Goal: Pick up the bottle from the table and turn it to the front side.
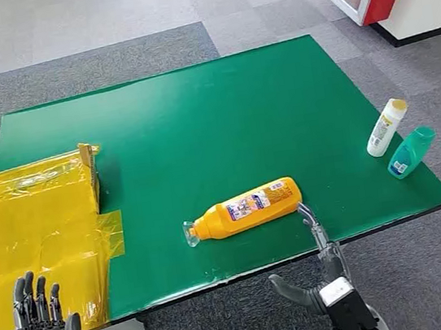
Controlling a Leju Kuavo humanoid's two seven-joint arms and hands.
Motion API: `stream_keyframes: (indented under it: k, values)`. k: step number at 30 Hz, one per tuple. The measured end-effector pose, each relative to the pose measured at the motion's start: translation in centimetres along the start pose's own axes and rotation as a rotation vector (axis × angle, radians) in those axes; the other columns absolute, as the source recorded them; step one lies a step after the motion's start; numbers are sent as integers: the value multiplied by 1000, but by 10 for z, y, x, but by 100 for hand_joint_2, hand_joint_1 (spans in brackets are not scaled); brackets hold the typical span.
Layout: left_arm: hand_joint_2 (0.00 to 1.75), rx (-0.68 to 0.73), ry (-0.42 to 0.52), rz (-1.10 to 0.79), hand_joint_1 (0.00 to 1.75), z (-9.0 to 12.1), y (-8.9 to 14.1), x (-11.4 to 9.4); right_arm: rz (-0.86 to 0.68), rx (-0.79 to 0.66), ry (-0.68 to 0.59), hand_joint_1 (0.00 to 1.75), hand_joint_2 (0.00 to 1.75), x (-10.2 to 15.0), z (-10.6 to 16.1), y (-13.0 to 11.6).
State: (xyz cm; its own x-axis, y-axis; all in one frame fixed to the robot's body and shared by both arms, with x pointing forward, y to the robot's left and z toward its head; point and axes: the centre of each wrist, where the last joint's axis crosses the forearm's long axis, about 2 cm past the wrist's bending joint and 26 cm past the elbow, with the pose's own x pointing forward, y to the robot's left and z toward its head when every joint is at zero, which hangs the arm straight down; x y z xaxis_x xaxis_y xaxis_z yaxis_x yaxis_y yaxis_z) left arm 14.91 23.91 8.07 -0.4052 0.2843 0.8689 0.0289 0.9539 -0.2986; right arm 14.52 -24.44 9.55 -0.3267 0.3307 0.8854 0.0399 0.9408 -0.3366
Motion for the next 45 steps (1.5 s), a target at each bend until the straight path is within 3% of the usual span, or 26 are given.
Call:
stream_keyframes:
  k: [8,17,24,38,45]
  values:
    - [175,-56,14,-30,0,-2,-7,-1,70,5,-17,0,175,0,1,-4]
    - [175,-215,158,-6,0,3,10,-10,514,127,47,0,175,-6,-31,-33]
    - [175,-247,217,-31,0,2,18,-20,683,214,72,0,175,-17,-60,-61]
    - [175,-271,246,-74,0,-20,29,-32,955,456,242,0,175,-42,-194,-133]
    - [175,-281,241,-75,0,-22,32,-35,948,586,329,0,175,-47,-224,-149]
